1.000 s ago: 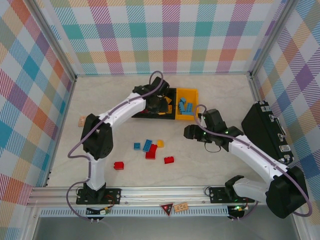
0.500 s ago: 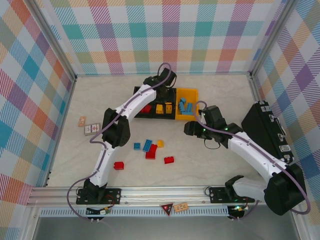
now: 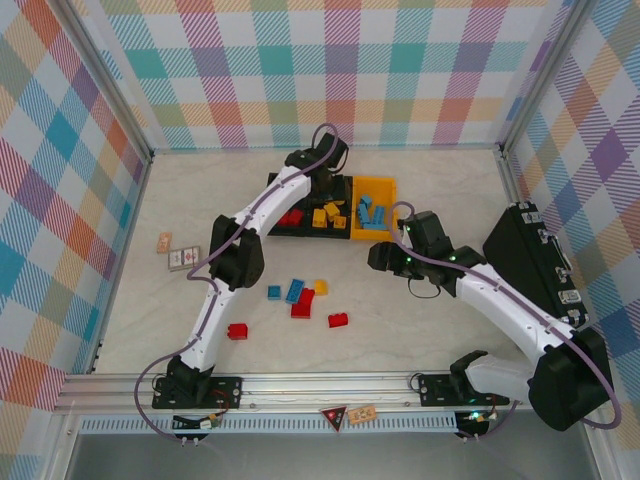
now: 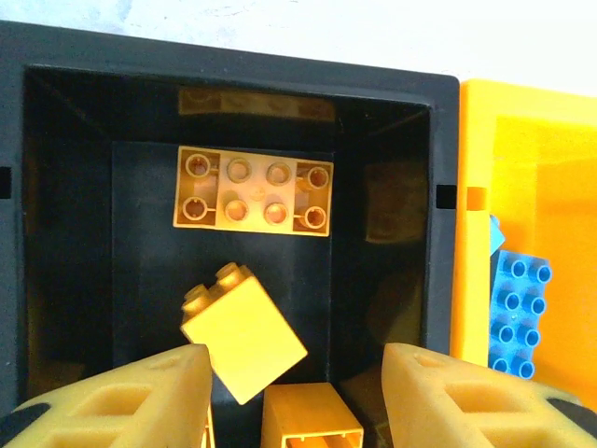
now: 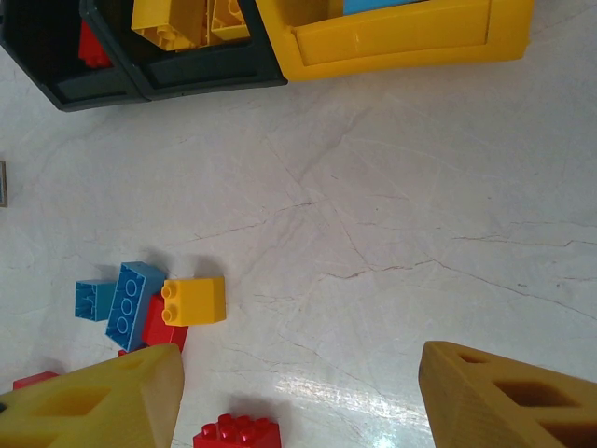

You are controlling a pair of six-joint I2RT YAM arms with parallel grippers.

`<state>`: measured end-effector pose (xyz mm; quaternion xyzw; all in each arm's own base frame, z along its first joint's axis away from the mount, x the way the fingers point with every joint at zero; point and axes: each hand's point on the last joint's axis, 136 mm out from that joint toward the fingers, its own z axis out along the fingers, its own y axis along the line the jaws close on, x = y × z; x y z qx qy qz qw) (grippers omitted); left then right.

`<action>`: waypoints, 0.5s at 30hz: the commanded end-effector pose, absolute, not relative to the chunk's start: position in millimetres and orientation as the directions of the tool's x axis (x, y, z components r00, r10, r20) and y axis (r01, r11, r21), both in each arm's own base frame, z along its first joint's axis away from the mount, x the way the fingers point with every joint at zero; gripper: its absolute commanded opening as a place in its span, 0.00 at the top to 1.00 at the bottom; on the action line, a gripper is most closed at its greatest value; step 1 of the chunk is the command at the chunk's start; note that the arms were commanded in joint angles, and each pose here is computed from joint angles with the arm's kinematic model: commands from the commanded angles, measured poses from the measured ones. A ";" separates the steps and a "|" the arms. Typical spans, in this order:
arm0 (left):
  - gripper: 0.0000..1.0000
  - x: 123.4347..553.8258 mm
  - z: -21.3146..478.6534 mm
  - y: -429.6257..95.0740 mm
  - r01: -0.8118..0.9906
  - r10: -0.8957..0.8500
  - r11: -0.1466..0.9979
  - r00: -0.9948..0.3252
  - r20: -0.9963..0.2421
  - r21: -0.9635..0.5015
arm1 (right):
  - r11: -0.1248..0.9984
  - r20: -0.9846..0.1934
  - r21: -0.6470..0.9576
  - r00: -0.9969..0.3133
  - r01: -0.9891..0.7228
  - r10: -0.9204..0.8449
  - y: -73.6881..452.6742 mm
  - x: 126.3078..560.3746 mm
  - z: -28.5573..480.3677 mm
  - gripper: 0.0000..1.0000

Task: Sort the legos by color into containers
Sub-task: Place the lego in the container.

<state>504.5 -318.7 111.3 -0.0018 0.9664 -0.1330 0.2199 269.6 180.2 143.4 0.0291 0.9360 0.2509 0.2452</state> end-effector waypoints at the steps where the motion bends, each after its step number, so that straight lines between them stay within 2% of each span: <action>1: 0.49 493.4 152.3 -321.4 0.101 -0.049 0.950 -0.887 -0.460 -0.296 | 0.860 -0.443 0.505 -0.876 -0.069 0.190 180.8 268.1 144.2 0.32; 7: 0.47 462.1 179.5 -311.4 0.134 -0.035 0.942 -0.872 -0.488 -0.306 | 0.822 -0.451 0.550 -0.881 -0.150 0.141 194.8 263.6 149.5 0.32; 15: 0.44 404.0 179.0 -266.7 0.102 -0.048 0.954 -0.878 -0.477 -0.283 | 0.677 -0.503 0.629 -0.864 -0.382 -0.019 231.6 245.1 172.6 0.32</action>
